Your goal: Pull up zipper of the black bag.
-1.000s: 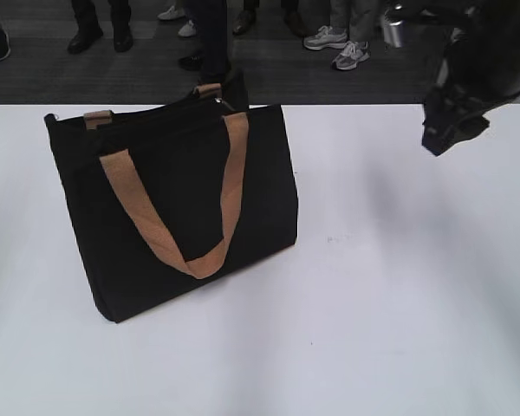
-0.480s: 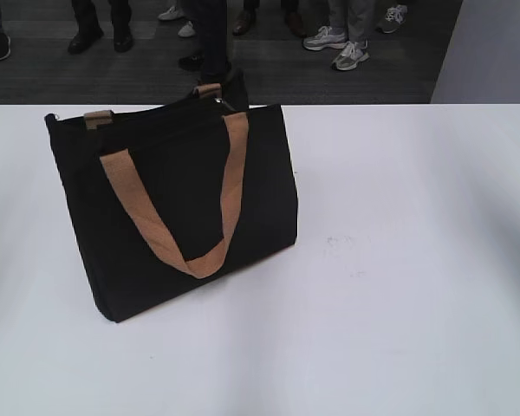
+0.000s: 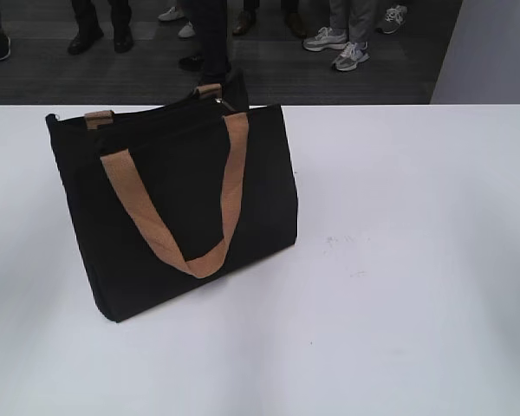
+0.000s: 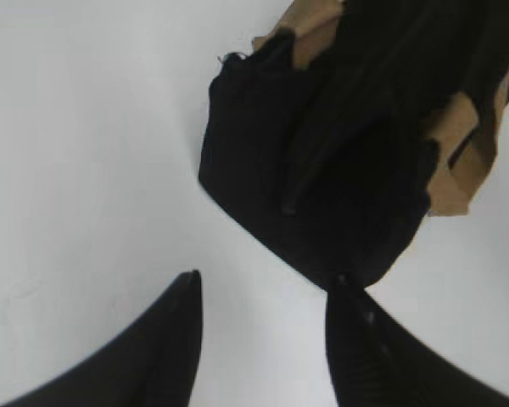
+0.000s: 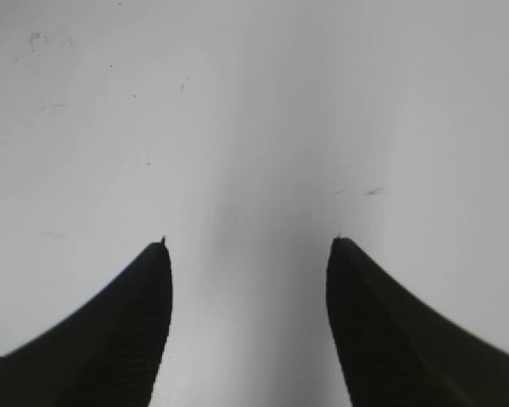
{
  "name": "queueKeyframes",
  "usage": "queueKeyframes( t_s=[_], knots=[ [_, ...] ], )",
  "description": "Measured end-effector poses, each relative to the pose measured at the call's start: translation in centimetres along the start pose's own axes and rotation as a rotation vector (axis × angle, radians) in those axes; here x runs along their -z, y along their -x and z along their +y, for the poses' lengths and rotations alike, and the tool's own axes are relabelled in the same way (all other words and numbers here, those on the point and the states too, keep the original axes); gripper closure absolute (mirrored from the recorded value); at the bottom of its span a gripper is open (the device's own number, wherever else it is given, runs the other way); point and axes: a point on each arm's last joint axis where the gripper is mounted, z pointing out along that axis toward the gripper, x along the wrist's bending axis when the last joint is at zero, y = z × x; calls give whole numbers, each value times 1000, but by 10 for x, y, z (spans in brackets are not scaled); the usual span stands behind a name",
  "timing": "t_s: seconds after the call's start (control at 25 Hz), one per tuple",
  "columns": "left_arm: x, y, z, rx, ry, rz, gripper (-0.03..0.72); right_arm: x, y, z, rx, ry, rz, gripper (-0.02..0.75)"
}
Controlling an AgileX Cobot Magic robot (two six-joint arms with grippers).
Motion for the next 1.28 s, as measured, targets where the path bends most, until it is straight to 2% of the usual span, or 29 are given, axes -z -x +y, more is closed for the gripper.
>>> queueKeyframes(
  t_s=[0.16,0.32,0.44,0.6,0.88,0.96,1.16,1.28],
  knots=[
    [19,6,-8,-11,60,16,332,33,-7,-28,-12,110,10,285],
    [31,17,-38,-10,89,21,332,48,-11,-47,-18,143,26,285],
    [48,28,-65,16,141,26,332,51,-14,-62,-2,135,32,285],
    [60,38,-92,45,139,11,332,52,-18,-79,15,139,52,285],
    [74,51,-125,61,159,4,333,54,-24,-105,45,188,75,285],
    [79,53,-130,57,194,12,333,54,-26,-112,58,195,76,286],
    [93,59,-140,46,295,31,333,65,-28,-124,83,299,60,285],
    [97,63,-151,62,319,28,333,72,-29,-133,89,371,48,285]
  ],
)
